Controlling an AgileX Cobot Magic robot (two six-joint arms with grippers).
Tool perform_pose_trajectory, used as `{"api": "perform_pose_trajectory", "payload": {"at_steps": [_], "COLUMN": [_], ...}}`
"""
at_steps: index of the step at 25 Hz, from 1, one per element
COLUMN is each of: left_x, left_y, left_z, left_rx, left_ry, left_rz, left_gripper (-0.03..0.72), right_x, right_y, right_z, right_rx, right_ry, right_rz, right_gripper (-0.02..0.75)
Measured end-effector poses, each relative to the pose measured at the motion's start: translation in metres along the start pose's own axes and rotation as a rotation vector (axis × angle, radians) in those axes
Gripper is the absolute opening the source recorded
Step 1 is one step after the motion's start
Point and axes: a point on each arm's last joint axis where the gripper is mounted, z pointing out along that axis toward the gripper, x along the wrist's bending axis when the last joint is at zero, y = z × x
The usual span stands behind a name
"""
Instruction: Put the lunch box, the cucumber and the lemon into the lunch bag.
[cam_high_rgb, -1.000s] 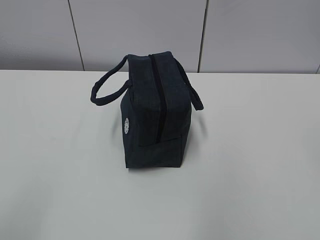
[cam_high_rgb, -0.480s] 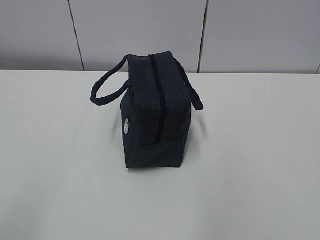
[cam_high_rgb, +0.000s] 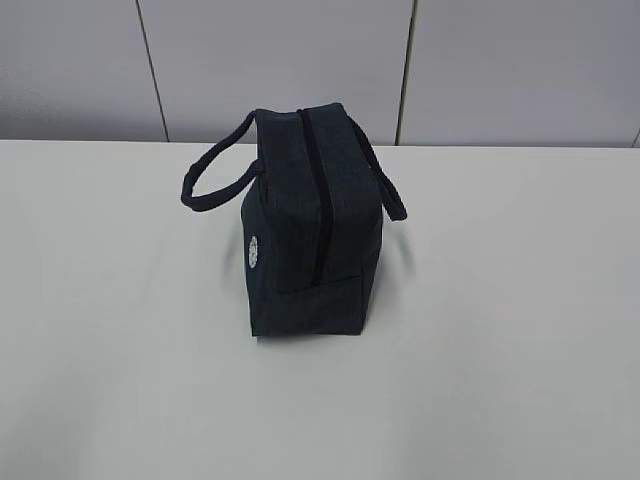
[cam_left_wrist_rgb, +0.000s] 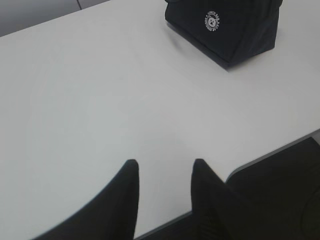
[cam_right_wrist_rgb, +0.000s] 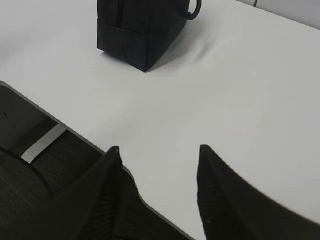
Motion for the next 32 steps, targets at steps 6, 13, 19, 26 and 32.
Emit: {"api": "perform_pose_trajectory", "payload": {"at_steps": [6,13,19,26,32], "left_x": [0.0,0.0,0.0,0.0,0.0], "left_y": [0.0,0.0,0.0,0.0,0.0], "left_z": [0.0,0.0,0.0,0.0,0.0], "left_rx": [0.0,0.0,0.0,0.0,0.0], "left_ry": [0.0,0.0,0.0,0.0,0.0], "left_rz": [0.0,0.0,0.0,0.0,0.0], "left_gripper": [0.239,0.239,0.239,0.239,0.239], "right_x": [0.0016,0.0019,0.0019,0.0019,0.0021], "right_y": [-0.0061,-0.0104,-0.0104,-0.0106,-0.0106], "right_z": [0.004,0.0076,0.0076,0.0078,0.0078], "right_rx": [0.003,0.035,0.035,0.037,0.038], "right_ry": [0.013,0.015,0.015,0.015,0.005], "right_rz": [0.001,0.001,0.001,0.001,0.007], "right_gripper": [0.37,0.37,0.37,0.37,0.37]}}
